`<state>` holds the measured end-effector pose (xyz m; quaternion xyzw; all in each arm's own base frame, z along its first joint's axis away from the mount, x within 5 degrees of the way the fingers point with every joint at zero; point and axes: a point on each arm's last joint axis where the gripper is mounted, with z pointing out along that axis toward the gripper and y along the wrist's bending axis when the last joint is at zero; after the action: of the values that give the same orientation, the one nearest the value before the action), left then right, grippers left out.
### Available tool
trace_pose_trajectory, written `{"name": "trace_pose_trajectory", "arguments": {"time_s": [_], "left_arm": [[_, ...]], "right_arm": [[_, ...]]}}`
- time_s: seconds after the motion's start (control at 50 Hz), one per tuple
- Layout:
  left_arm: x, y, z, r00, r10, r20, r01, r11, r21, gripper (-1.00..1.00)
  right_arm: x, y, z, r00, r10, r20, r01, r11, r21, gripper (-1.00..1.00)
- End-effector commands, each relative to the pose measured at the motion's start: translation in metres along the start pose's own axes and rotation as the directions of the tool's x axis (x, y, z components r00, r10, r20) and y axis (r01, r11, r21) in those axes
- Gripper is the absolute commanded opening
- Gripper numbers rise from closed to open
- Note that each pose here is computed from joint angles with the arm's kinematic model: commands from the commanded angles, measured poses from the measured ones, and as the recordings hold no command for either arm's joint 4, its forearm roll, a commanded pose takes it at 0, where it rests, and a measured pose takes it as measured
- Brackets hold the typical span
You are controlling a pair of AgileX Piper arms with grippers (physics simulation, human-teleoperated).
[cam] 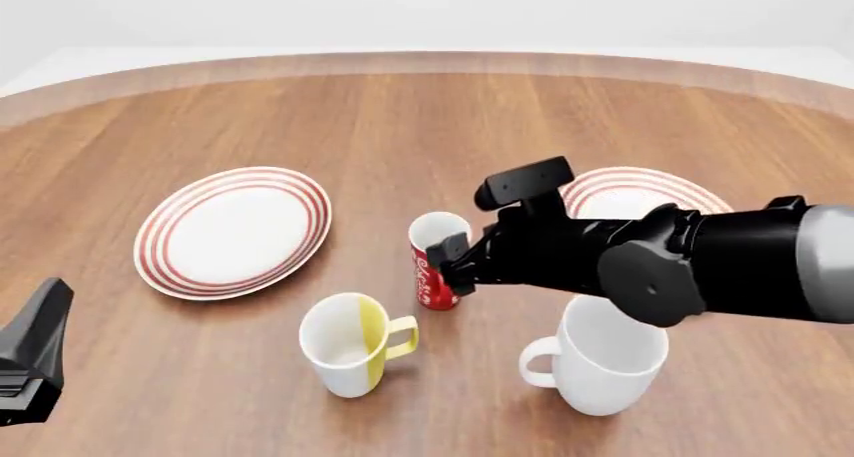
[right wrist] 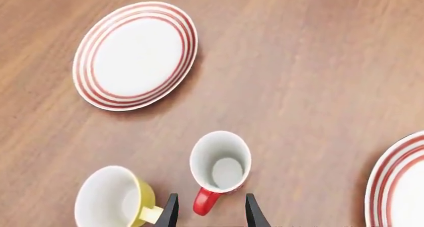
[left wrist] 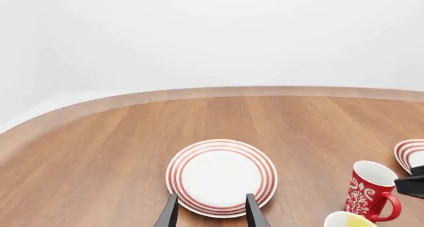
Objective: Put the red mug on the left plate.
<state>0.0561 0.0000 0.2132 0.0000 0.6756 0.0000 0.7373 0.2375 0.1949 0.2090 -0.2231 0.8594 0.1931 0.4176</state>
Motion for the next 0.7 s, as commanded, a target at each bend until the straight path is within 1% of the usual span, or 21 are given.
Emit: {"name": "trace_pose_trajectory", "arguments": {"time_s": [0.02,0.16,0.48,0.7], "left_arm": [[0.000,0.000,0.000,1.000,0.000,0.000,0.000,1.000,0.000,1.00],[0.000,0.000,0.000,1.000,0.000,0.000,0.000,1.000,0.000,1.00],[0.000,0.000,0.000,1.000,0.000,0.000,0.000,1.000,0.000,1.00],[0.000,0.000,0.000,1.000,0.000,0.000,0.000,1.000,0.000,1.00]], "right_arm": [[0.007,-0.001,0.008,1.000,0.015,-0.023,-0.015,1.000,0.004,1.00],[0.013,0.001,0.015,0.999,0.028,-0.042,-0.028,1.000,0.000,1.00],[0.023,0.008,0.023,0.996,0.038,-0.078,-0.039,0.999,-0.012,1.00],[0.028,0.007,0.028,0.994,0.046,-0.094,-0.047,0.999,-0.008,1.00]]}}
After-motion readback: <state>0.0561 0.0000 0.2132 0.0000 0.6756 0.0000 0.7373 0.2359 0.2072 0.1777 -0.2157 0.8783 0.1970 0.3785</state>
